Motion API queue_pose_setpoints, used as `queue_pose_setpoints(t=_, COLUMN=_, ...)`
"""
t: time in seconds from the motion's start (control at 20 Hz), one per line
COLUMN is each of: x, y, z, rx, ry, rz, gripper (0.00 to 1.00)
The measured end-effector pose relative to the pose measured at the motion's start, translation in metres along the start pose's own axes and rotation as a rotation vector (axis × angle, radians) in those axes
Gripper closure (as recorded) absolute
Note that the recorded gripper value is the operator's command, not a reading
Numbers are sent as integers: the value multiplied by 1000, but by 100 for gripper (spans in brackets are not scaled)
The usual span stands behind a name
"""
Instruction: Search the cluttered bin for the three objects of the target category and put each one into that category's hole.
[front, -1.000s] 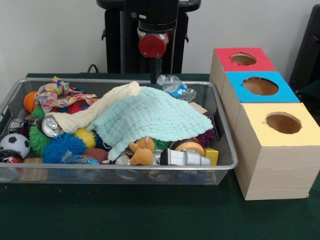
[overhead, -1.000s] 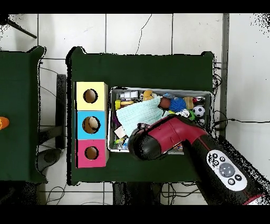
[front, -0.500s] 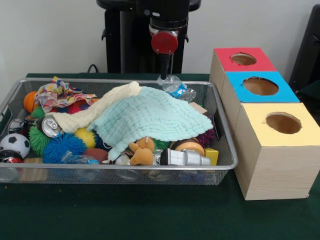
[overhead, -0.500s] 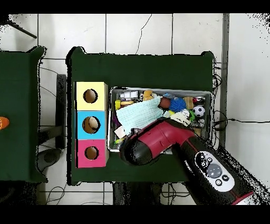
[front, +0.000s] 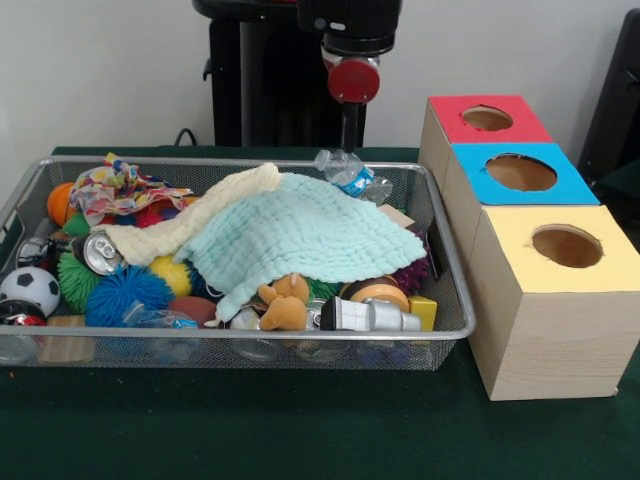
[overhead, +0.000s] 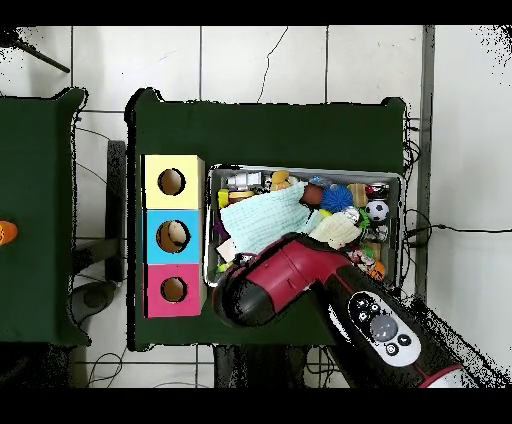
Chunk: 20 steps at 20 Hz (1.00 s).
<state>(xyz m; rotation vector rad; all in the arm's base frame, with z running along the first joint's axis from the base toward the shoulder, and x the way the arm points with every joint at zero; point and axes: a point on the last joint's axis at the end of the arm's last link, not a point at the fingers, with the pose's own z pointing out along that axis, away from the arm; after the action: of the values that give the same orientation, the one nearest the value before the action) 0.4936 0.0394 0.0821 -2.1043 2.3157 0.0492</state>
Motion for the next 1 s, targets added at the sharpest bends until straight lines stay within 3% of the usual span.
queue_pose_setpoints(t=0.3, x=0, y=2, z=7, rx=4, ry=-26, rz=12, gripper=0)
queue_pose_setpoints(t=0.65, x=6, y=4, z=9, rx=-4, ry=-20, rz=25, gripper=0)
queue_pose_setpoints(t=1.0, x=21, y=20, z=38, rx=14, ry=-29, rz=-2, gripper=0)
